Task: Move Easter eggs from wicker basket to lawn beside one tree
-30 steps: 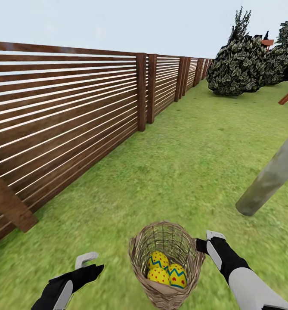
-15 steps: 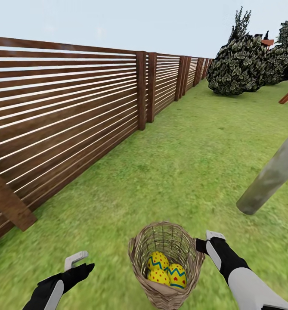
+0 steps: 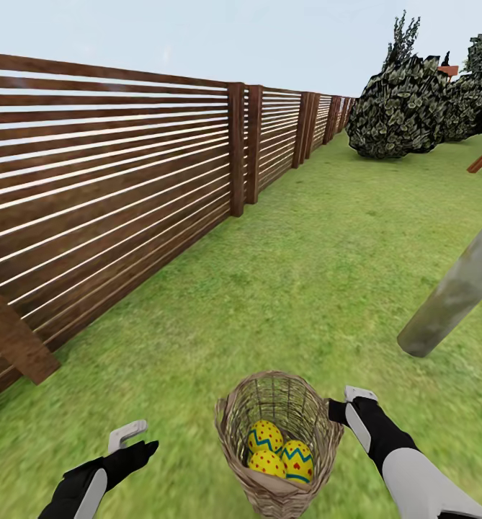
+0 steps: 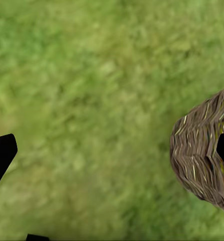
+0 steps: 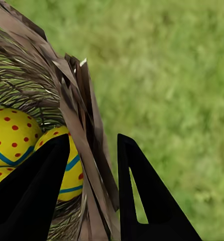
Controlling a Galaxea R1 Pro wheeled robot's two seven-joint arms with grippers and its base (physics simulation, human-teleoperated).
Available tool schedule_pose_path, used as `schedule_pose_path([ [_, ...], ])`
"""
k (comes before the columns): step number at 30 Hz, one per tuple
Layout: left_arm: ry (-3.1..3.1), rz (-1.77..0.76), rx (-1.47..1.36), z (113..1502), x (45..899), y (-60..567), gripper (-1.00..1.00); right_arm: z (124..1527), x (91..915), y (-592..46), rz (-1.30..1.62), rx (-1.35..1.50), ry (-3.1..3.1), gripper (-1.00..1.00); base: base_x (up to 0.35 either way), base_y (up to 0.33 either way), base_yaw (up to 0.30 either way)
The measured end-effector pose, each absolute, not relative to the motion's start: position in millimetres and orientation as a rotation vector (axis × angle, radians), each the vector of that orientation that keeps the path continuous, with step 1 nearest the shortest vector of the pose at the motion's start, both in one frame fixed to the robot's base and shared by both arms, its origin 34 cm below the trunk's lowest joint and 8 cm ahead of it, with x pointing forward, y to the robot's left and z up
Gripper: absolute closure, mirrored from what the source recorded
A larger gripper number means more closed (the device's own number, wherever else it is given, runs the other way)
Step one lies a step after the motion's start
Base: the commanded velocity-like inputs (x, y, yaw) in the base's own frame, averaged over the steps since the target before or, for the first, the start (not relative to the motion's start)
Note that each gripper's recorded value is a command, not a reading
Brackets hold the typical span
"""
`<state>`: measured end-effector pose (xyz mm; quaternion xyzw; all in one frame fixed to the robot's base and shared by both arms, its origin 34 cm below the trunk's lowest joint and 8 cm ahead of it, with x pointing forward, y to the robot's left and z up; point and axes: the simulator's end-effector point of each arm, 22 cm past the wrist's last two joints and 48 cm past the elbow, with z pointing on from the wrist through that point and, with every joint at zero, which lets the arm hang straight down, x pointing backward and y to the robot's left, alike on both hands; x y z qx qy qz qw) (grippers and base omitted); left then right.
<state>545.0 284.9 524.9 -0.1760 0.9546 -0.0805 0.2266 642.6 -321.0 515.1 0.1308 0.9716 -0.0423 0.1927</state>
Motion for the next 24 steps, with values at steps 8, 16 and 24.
schedule_pose_path([
  [8,2.631,-0.221,-0.484,510,544,285,-1.00,500,641,-319,-0.115,0.367,2.727,1.00,0.000,0.000,0.000],
  [16,2.629,-0.223,-0.485,507,544,285,-1.00,496,641,-319,-0.115,0.367,2.728,1.00,0.000,0.000,0.000],
  [24,2.629,-0.223,-0.484,505,544,285,-1.00,495,641,-320,-0.114,0.370,2.725,1.00,0.000,0.000,0.000],
])
